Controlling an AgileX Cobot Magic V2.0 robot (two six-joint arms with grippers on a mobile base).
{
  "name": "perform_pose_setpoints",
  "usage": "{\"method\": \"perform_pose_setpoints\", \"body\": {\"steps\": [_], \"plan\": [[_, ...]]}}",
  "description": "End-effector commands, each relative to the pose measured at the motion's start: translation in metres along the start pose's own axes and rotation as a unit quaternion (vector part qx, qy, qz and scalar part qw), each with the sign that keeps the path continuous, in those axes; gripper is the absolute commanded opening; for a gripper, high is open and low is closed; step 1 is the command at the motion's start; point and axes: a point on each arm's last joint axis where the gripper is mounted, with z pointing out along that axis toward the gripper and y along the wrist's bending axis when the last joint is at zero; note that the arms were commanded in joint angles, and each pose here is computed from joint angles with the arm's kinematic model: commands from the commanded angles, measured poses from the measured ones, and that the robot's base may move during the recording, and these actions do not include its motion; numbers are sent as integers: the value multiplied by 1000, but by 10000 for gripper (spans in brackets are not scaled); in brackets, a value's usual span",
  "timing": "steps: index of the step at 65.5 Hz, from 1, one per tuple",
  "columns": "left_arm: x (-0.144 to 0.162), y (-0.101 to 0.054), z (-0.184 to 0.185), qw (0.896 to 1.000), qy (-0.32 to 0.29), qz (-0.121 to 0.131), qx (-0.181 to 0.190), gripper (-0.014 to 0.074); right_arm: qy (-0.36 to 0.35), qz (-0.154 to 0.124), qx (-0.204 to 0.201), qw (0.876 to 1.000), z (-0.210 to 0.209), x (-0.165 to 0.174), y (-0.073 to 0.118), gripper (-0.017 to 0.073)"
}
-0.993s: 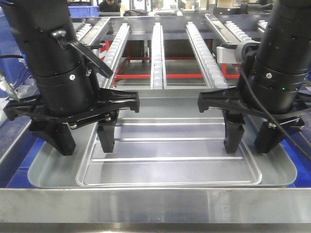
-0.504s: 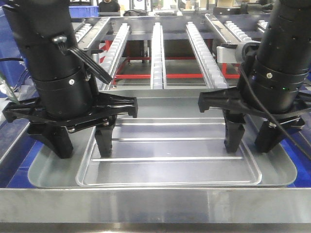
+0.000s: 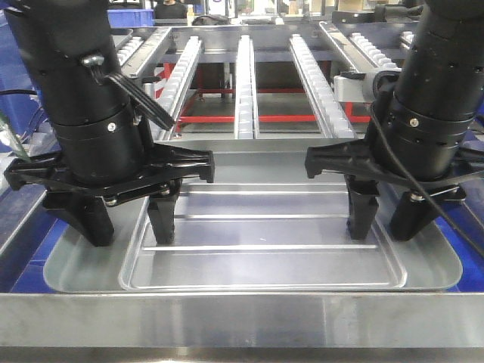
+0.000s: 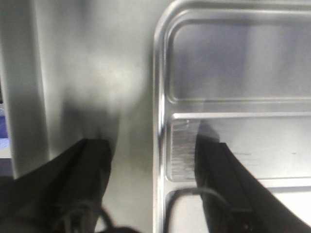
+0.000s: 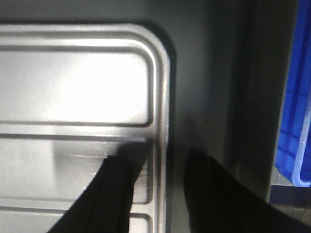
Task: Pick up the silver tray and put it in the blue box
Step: 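Close both grippers on the tray's opposite rims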
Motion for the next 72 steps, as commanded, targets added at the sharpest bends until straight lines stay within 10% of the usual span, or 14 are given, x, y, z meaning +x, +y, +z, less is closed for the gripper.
{"method": "perform_pose_setpoints", "body": {"steps": [1,24,54,72], "plan": [[-9,-6,-19,999,-33,-4,23,295,-40,-7,-15,999,-15,-11,3,370],[-9,-6,-19,999,-33,-4,23,293,-39,-7,-15,999,-15,-11,3,367],[-8,-5,-19,999,-30,-4,21,-10,-29,-6,-8,1000,-15,-9,2,70],[-8,-5,-19,999,-30,-4,21,-11,-29,-6,-8,1000,-15,-9,2,55]]}}
